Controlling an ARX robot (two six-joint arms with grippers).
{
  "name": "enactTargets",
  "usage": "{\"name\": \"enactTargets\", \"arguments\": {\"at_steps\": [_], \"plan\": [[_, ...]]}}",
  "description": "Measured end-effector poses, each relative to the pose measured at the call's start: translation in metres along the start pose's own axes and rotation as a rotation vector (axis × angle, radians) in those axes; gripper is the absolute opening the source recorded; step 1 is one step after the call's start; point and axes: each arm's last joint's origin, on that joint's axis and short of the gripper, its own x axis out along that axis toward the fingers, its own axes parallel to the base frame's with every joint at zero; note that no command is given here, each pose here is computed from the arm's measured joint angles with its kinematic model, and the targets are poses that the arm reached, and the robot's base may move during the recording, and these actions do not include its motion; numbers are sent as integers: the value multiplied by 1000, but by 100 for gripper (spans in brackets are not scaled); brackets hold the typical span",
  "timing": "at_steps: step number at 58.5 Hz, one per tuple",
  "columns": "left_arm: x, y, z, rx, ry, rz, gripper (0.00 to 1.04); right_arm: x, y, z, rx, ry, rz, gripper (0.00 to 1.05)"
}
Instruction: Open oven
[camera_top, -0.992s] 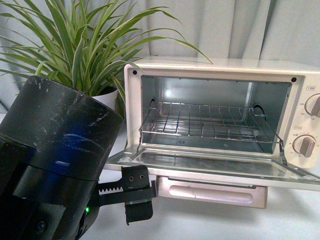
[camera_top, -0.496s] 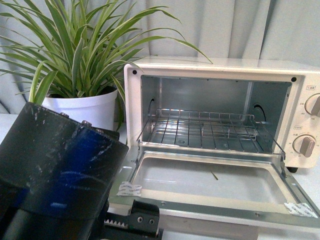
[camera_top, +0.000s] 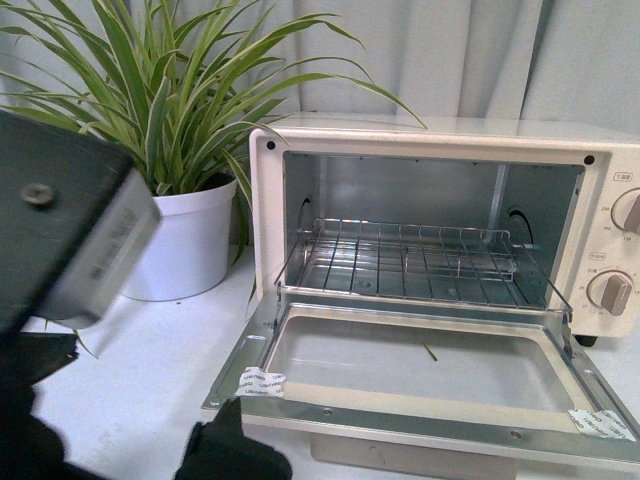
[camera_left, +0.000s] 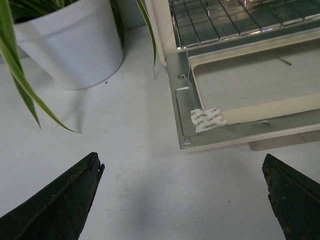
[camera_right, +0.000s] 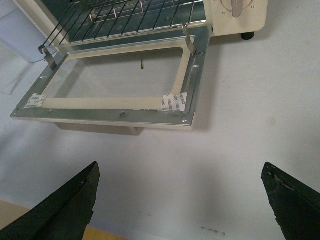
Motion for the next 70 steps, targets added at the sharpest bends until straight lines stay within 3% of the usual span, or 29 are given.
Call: {"name": "enactTargets", "arguments": {"at_steps": [19,35,38,41,45,52,61,64,70], "plan": [[-64,45,-13,-71,-118,78,98,-27,-5,-23,-74,-66,1,95],[-74,57,-19,-116,-137,118,98,-27,-5,-25,-86,-128,29,95],[-76,58,-22,-171,-177,138,91,-27,-5,-26,-94,-136,22,95],[-78,65,-31,-216,-207,116,76,-23,-7,-32,-190,-312,-123,83],[-80,72,-36,-238,-219,132,66,-23,-8,-34,-225,-404,-215,70],[-80,84,-44,-251,-227,133,42,-24,-7,-33,-246,-424,-230,49],[-80,96,-55,-260,-230,135,4,-24,-7,-33,-256,-423,-235,10],[-80,98,-57,-264,-229,138,4,-24,-7,-33,-257,-423,-235,1],[-80,101,-60,-264,-230,140,4,-24,-7,-33,-260,-423,-235,1]]}}
